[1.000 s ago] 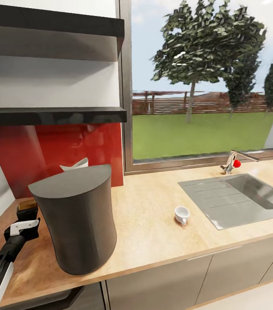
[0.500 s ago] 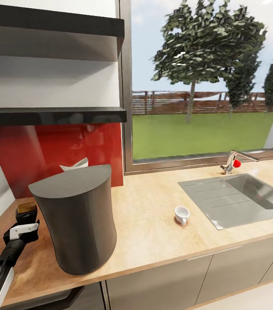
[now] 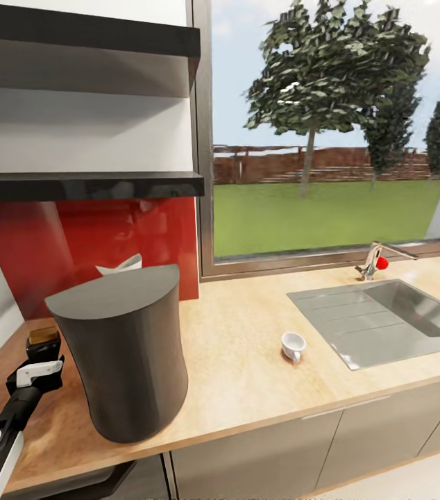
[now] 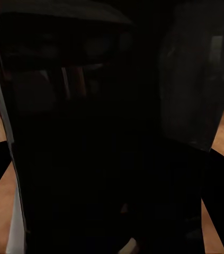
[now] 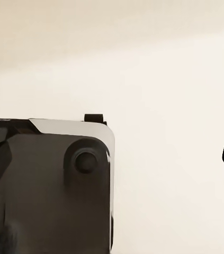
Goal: Set up a coffee station on the kitchen countertop: keep the coffee maker on the countertop, move the bottle of coffee from the kitchen shelf to the counter next to the coffee maker, place a paper coffee filter on top of the coffee maker, put the saucer next to the coffee maker with the coffee cup on the saucer, and place the electric kettle next to the coffee maker.
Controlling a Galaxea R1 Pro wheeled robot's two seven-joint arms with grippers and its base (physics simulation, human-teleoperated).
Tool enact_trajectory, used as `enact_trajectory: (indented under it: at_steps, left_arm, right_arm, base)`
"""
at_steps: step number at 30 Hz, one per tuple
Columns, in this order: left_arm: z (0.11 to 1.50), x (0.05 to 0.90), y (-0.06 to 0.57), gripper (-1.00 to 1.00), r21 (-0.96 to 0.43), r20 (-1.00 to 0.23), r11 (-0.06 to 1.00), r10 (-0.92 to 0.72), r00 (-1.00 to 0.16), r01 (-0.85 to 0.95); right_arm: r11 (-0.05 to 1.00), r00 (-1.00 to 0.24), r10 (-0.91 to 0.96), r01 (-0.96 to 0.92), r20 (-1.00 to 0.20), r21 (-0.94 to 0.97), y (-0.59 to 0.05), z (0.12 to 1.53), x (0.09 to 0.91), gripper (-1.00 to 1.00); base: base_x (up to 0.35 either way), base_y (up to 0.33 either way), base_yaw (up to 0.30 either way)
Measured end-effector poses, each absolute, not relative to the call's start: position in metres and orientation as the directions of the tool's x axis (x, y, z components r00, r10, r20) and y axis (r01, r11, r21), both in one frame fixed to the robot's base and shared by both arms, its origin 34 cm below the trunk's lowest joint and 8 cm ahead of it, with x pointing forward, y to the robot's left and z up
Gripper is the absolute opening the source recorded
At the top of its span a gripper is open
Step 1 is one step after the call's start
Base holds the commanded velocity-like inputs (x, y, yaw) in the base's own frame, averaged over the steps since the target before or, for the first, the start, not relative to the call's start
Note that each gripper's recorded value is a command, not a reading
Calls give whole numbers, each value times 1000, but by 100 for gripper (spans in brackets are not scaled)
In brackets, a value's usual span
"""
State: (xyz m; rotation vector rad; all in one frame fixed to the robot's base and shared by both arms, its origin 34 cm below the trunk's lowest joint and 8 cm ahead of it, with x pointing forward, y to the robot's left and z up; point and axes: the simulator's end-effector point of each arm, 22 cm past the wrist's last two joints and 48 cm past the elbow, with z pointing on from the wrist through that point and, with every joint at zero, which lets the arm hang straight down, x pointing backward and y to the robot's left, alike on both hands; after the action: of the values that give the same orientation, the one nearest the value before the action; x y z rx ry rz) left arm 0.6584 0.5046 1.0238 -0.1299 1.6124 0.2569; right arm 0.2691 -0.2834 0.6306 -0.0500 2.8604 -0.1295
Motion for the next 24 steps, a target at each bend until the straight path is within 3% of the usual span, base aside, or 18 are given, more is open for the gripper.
enact_trajectory:
  at_steps: [24]
  left_arm:
    - [1005, 659, 505, -100, 98, -992, 967, 78, -96, -233]
  right_arm:
    - [995, -971, -46, -24, -236, -92, -283, 625, 255, 100]
  base:
    - [0, 0, 0]
